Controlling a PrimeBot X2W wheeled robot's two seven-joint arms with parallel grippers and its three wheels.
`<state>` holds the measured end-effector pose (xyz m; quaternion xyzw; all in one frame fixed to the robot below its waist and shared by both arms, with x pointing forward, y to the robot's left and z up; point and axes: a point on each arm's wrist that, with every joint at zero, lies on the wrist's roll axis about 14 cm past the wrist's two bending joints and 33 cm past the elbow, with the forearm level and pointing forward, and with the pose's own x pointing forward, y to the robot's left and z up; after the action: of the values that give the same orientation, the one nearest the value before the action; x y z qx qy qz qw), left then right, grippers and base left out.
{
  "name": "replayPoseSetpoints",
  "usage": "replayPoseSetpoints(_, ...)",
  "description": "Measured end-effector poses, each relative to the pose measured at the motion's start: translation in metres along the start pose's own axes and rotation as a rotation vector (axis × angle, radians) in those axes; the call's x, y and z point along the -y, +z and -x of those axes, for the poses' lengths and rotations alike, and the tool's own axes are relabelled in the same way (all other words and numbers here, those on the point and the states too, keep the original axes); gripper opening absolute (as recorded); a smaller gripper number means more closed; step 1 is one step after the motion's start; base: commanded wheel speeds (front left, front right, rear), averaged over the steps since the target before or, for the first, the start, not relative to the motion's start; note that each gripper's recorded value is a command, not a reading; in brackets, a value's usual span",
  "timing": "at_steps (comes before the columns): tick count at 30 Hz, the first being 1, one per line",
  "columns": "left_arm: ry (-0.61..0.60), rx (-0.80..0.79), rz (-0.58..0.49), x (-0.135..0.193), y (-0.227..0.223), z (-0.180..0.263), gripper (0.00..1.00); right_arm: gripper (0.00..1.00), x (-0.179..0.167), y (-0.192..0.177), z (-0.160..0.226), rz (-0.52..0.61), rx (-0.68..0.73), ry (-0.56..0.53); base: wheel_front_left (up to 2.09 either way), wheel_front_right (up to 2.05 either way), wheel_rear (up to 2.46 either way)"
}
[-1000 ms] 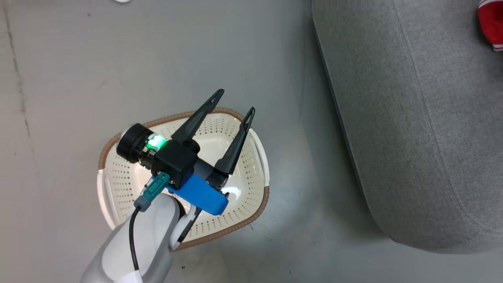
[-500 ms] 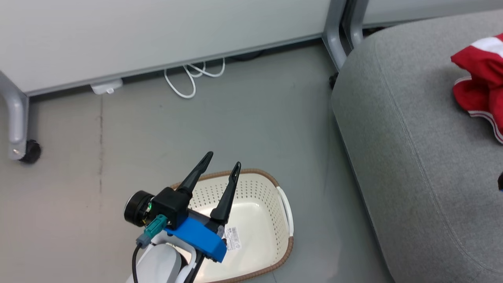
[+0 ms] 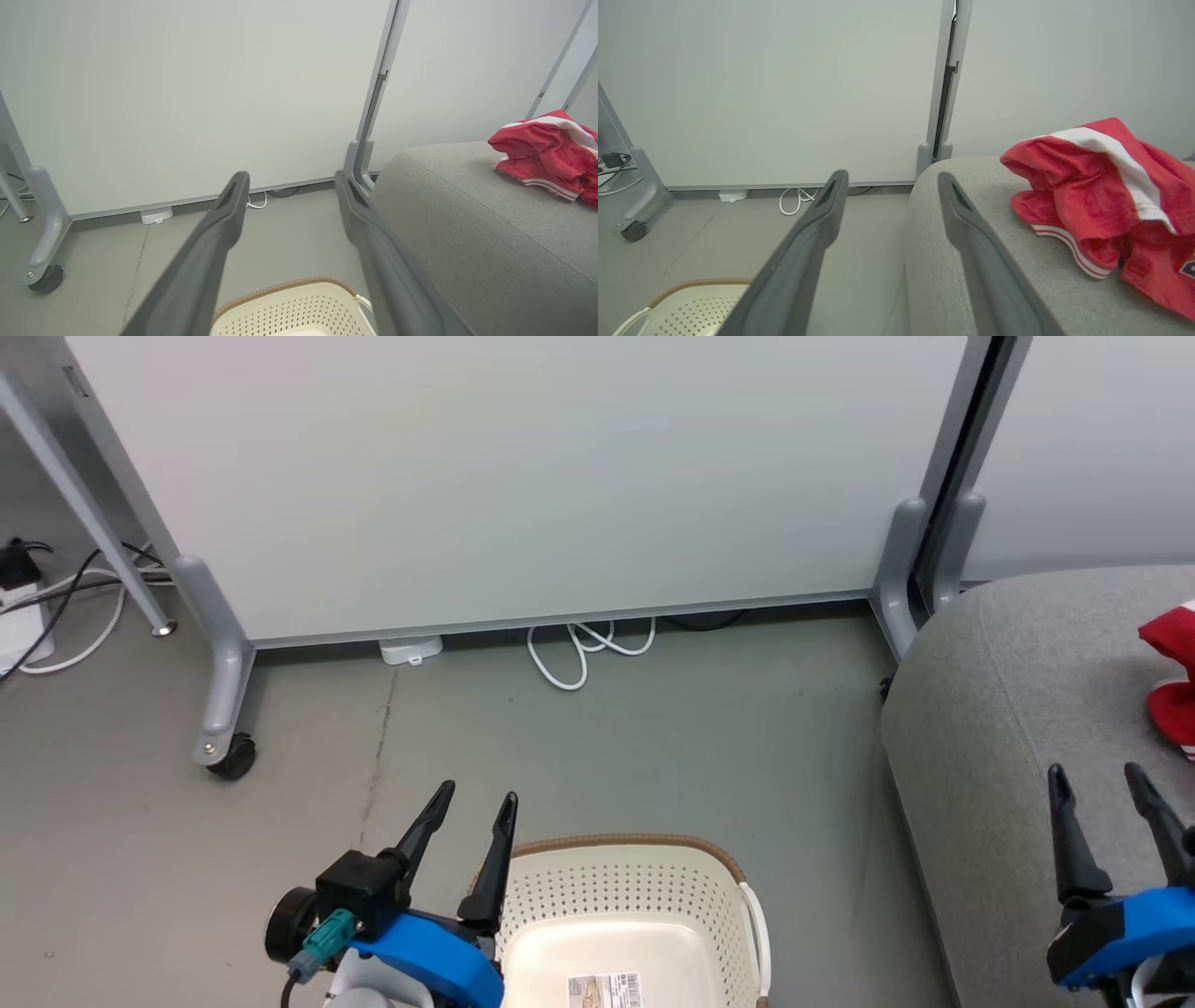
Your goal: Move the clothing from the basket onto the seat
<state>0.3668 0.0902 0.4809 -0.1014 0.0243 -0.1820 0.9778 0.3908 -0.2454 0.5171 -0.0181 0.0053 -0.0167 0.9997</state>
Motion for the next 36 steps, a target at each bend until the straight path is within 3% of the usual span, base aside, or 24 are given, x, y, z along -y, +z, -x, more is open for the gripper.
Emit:
replayPoseSetpoints(7,0.110,0.017,0.004,-0.028,0.003,0.024,1.00,1.00,-0.037,-0.004,0.013,-0.031,0.005,0.065,0.00,0.00,0.00)
replayPoseSetpoints(17,0.223,0.039,0.014,-0.056,0.005,0.051,1.00,1.00,-0.061,-0.013,0.029,-0.054,-0.011,0.107,0.00,0.00,0.00)
replayPoseSetpoints(36,0.242,0.027,0.016,-0.060,0.000,0.056,1.00,1.00,-0.069,-0.020,0.033,-0.067,-0.032,0.124,0.00,0.00,0.00)
